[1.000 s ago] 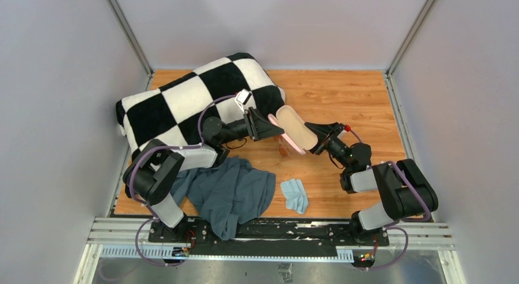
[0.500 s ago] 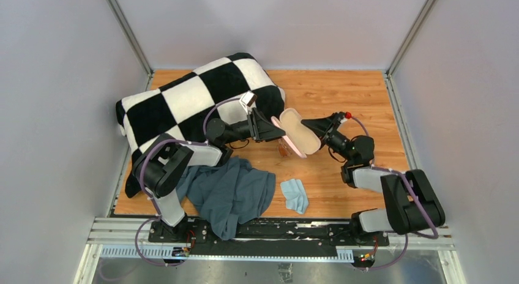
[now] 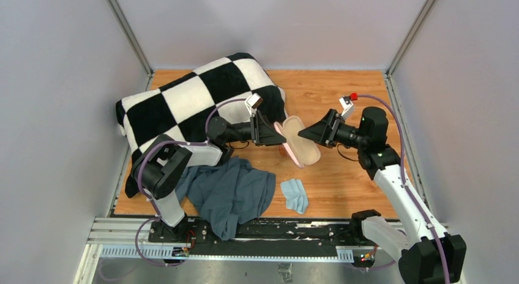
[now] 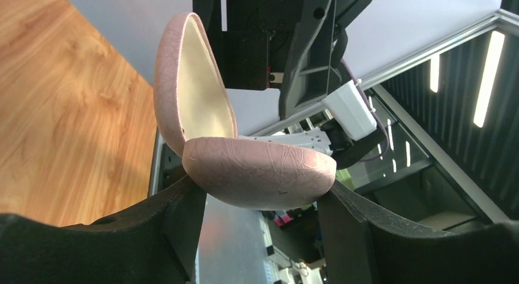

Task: Organize the sunglasses
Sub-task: Open the sunglasses case.

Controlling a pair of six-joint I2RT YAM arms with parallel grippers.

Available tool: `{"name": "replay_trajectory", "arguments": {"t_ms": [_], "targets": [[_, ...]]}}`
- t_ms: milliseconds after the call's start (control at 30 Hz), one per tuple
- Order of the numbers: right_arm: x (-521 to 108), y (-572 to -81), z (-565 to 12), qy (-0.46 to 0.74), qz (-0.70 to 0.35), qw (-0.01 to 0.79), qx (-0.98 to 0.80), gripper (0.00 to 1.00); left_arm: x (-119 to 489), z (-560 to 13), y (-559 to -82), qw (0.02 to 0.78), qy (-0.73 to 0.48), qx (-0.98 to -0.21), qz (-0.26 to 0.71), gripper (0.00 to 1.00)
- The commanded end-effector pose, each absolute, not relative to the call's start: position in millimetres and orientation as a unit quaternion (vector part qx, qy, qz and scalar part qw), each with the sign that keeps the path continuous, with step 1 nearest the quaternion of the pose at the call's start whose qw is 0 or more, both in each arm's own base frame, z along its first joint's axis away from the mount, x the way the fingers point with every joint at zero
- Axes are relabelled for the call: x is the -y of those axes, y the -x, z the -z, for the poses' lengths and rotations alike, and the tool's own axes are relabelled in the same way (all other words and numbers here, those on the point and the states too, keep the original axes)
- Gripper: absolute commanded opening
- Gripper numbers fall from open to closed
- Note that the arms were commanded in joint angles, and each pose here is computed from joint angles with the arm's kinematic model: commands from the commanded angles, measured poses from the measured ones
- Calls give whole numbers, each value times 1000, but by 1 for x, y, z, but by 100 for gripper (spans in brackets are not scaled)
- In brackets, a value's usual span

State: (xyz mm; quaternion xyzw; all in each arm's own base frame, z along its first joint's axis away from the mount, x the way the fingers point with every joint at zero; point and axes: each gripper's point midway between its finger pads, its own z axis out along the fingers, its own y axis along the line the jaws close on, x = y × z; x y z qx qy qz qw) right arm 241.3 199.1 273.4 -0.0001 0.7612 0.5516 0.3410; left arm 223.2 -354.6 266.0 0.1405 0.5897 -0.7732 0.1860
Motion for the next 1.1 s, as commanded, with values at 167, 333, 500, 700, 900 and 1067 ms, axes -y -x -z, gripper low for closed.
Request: {"name": "replay_trajectory", "arguments": {"t_ms": [167,333,500,700,900,1067], "targets": [[-194,-212,-258,89,-518,301,-796,57,352,-268,-205,152,-199,-589,768,0],[-198,-210,-253,106,-529,281,-794,49,351,-267,-203,142,-208,-589,768,0],[-198,-208,-249,111,-532,272,-794,33,352,-266,-202,133,-208,-588,770,0],[-196,-210,-242,103,-522,275,-801,0,354,-263,-205,123,-205,-589,772,3],[-185,-219,-228,56,-487,295,-820,0,357,-254,-216,122,-185,-603,766,69],[-159,-225,-216,-18,-463,321,-826,0,347,-241,-234,153,-154,-631,745,99]]}}
